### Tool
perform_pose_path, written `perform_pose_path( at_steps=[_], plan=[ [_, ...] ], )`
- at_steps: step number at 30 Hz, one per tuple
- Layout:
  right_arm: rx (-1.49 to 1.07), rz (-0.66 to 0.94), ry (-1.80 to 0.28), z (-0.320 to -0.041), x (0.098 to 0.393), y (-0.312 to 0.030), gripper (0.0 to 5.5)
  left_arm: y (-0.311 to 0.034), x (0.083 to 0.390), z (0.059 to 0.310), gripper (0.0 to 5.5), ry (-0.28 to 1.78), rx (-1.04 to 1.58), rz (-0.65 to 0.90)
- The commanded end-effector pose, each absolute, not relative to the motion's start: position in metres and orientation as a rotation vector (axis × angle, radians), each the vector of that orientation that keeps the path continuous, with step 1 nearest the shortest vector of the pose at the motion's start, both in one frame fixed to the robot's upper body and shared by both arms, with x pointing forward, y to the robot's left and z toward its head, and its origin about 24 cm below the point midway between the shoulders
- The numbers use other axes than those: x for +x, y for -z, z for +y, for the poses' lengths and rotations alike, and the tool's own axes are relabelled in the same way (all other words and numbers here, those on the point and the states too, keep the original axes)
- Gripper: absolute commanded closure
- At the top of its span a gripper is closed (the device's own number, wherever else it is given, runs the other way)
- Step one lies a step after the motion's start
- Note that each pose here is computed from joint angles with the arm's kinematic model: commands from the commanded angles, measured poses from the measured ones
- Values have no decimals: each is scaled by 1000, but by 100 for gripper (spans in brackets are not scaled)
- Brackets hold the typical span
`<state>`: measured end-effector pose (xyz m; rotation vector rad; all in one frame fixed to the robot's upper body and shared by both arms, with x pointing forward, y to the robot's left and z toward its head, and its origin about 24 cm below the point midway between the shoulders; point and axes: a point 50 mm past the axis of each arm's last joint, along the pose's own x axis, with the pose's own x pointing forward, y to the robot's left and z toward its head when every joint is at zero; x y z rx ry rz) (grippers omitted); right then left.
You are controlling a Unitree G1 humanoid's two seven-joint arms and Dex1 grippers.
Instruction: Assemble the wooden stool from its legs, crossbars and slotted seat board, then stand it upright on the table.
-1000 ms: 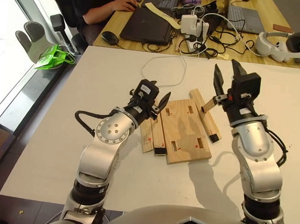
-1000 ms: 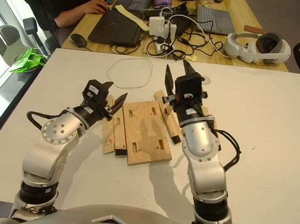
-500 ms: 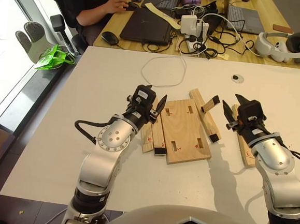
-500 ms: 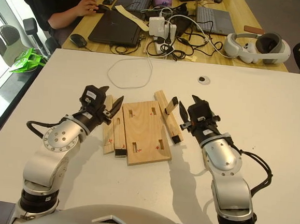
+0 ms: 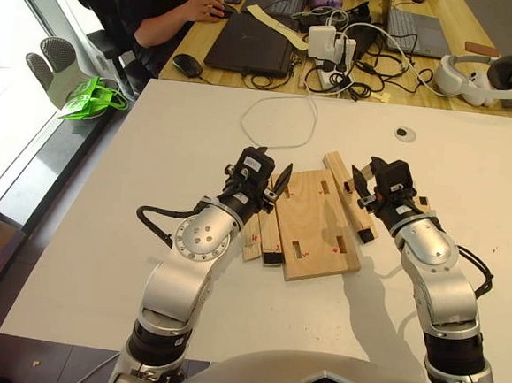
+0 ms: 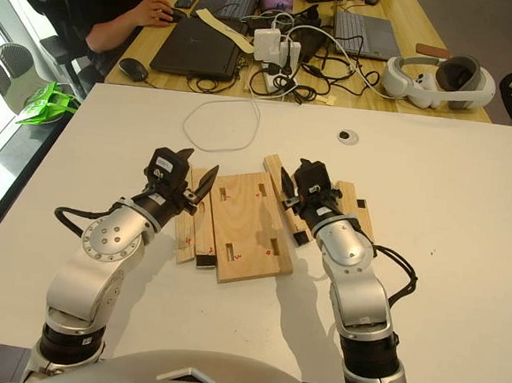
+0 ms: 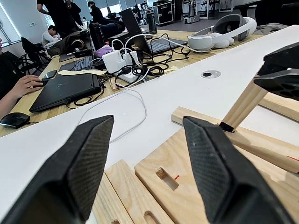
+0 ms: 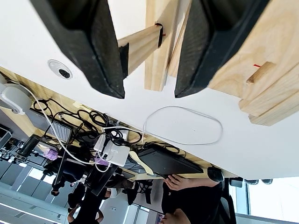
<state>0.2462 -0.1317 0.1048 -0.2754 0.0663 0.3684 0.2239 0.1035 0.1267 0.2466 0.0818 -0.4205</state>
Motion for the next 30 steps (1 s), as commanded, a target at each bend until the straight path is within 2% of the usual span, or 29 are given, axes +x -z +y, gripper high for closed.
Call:
perform_pose_path(
  at_steps=[1, 4, 11, 17, 25, 27, 30],
  plan=[
    [-227, -19, -327, -136, 253, -120, 353, -126, 223, 104, 277, 405, 254, 82],
    [-210, -49, -322, -137, 255, -124, 353, -126, 222, 104, 277, 399, 253, 81],
    [-105, 141, -340, -136, 252, -104, 353, -126, 223, 104, 277, 388, 249, 79],
    [-107, 180, -346, -134, 254, -99, 353, -125, 223, 104, 277, 387, 247, 79],
    [-145, 234, -363, -137, 267, -97, 488, -124, 222, 102, 277, 370, 240, 77],
    [-171, 260, -388, -138, 273, -97, 508, -124, 221, 102, 277, 357, 235, 75],
    [-183, 336, -398, -143, 284, -94, 511, -123, 221, 102, 277, 340, 229, 73]
  ],
)
